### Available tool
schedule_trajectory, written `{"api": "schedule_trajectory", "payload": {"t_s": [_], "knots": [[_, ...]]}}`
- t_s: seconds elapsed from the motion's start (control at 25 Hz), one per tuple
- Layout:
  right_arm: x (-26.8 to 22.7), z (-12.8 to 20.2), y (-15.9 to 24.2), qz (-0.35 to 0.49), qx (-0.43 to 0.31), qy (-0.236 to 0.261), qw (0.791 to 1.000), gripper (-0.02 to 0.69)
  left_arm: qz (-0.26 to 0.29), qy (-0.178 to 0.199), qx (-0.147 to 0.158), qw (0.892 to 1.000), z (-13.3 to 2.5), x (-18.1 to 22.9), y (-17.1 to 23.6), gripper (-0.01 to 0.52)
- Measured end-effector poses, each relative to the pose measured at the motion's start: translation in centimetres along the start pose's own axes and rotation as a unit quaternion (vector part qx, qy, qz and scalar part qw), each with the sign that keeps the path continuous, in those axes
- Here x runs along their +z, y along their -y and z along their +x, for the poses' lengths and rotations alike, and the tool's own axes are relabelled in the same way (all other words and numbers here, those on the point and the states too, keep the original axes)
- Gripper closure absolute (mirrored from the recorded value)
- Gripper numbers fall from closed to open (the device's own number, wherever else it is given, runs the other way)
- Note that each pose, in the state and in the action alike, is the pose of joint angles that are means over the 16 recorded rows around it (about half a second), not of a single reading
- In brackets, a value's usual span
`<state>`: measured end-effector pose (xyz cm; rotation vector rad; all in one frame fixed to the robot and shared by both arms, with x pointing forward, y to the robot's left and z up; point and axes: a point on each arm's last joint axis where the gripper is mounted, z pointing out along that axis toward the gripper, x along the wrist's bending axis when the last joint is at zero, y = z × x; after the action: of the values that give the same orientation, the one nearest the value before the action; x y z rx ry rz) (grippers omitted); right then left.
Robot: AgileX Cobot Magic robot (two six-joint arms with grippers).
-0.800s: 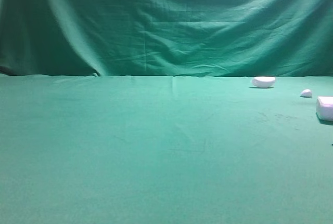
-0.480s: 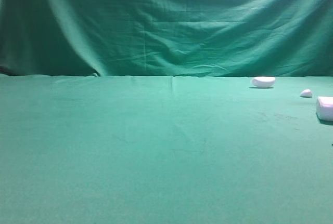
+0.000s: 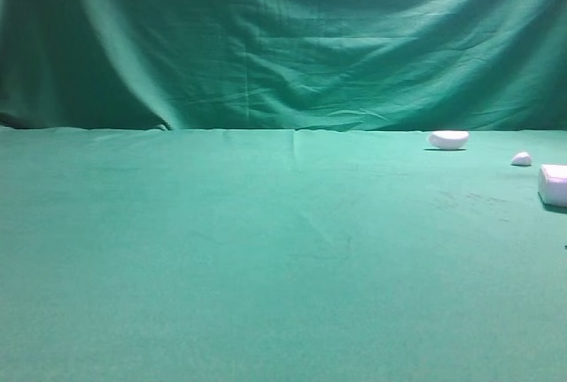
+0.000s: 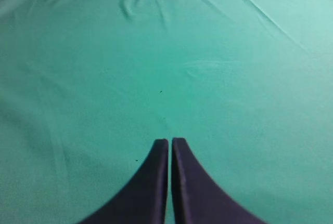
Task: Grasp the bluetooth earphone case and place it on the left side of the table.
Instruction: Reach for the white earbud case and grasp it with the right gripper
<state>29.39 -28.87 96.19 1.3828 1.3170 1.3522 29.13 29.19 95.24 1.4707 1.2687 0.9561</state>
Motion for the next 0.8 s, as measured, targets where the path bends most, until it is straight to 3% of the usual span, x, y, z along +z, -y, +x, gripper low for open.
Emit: {"api": "schedule_trajectory", "payload": {"t_s": [0.16, 0.4, 0.8], "knots": [[-0.2, 0.1, -1.5, -0.052, 0.029, -0.001, 0.998, 0.665, 0.0, 0.0, 0.0, 1.0, 0.0, 0.0, 0.0, 0.514], [-0.6, 0.7, -4.9, -0.083, 0.017, -0.006, 0.996, 0.665, 0.0, 0.0, 0.0, 1.0, 0.0, 0.0, 0.0, 0.514], [1.5, 2.4, -9.0, 0.073, -0.098, -0.052, 0.991, 0.665, 0.0, 0.0, 0.0, 1.0, 0.0, 0.0, 0.0, 0.514]]}}
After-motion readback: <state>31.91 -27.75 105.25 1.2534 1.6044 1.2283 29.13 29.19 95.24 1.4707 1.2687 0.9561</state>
